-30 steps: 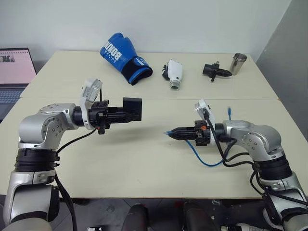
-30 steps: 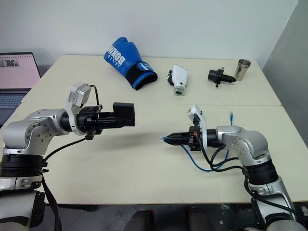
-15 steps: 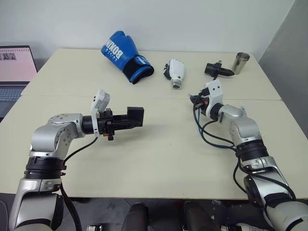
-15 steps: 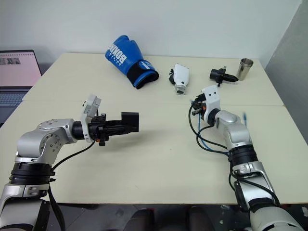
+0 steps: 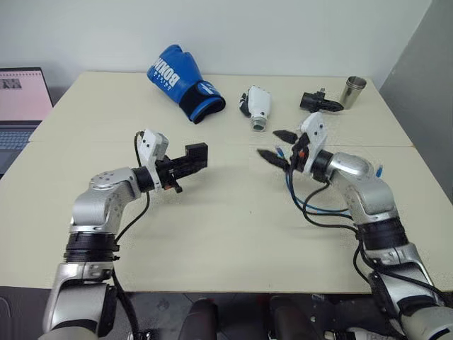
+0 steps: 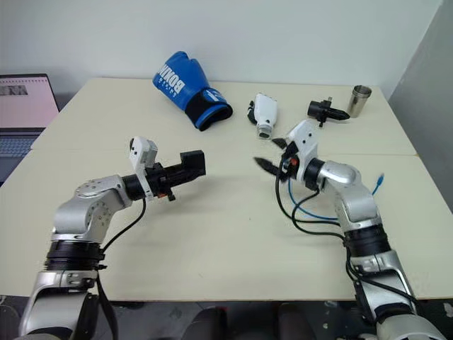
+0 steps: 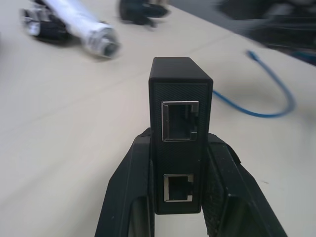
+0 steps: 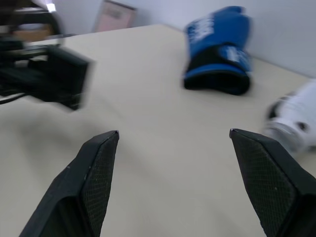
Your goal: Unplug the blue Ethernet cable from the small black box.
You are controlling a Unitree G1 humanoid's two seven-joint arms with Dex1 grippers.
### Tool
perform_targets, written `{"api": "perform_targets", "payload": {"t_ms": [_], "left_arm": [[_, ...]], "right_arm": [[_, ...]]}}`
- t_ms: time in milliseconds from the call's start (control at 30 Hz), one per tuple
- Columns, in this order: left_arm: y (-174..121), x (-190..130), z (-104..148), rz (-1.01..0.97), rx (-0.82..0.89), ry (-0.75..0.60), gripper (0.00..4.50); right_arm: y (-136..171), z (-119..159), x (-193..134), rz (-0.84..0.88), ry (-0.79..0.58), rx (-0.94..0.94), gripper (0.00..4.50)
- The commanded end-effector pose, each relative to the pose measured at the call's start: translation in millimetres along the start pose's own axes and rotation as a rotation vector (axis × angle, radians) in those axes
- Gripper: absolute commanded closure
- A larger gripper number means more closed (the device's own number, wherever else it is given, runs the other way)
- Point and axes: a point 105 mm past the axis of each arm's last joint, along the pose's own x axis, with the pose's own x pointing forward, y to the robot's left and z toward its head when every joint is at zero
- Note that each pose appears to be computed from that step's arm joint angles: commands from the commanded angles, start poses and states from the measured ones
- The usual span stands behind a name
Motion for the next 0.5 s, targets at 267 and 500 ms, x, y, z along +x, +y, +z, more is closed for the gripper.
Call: {"api": "perform_targets", "payload": {"t_ms": [267,500], "left_arm": [[40,-9,-54,0.322,0.048,0.043,3.70],[39,-16,-75,0.346,-0.033,0.080,3.00]], "right_arm": [[34,5,7,0.123,0.041,-0.094,0.82],[37,2,6,0.129,0.055,-0.106,0.82]]}}
